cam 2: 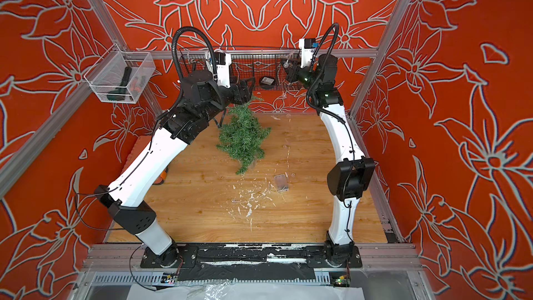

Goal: Remove string lights from the small christmas tree
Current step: Remove the light string from the Christmas tree, then place the light string at the center of the board.

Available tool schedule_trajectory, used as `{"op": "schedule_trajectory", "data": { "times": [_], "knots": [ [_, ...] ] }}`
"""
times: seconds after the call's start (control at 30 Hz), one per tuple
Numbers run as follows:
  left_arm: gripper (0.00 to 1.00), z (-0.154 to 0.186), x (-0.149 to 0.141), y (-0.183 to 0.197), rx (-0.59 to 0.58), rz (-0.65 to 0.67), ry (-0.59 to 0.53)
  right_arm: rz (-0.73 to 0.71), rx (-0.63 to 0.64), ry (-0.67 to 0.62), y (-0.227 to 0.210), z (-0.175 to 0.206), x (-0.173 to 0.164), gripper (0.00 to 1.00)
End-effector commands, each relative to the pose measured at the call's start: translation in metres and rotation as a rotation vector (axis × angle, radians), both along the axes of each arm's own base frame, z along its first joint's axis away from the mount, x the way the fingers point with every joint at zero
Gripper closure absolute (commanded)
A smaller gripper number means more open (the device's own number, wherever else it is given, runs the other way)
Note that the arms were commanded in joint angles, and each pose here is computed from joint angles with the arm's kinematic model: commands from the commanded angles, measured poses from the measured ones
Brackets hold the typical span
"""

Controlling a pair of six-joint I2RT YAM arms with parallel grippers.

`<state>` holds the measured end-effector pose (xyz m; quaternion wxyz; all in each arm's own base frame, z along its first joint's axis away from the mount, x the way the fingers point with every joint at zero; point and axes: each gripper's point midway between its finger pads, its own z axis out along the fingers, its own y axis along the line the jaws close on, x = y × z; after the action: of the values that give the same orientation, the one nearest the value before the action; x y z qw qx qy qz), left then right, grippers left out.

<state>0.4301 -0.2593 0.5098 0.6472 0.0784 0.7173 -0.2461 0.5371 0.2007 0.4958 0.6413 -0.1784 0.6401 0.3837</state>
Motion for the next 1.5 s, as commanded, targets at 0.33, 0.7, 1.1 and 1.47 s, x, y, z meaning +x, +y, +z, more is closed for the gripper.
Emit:
{"op": "schedule_trajectory", "data": {
  "times": [0.33, 0.7, 1.1, 1.47],
  "knots": [
    [0.21, -0.032, -0.038, 0.040, -0.059, 0.051, 0.042, -0.113, -0.010, 0.098, -0.026, -0.036, -0.064, 1.00],
    [0.19, -0.058, -0.085, 0.107, -0.151, 0.204, 0.051, -0.143, -0.105, 0.398, -0.013, -0.180, -0.141, 1.00],
    [0.17, -0.138, -0.086, 0.166, -0.219, 0.353, 0.200, -0.407, -0.232, 0.952, -0.057, -0.364, -0.189, 1.00],
    [0.02, -0.174, -0.093, 0.224, -0.275, 0.640, 0.224, -0.577, -0.228, 0.950, -0.085, -0.335, -0.200, 0.02]
  ]
}}
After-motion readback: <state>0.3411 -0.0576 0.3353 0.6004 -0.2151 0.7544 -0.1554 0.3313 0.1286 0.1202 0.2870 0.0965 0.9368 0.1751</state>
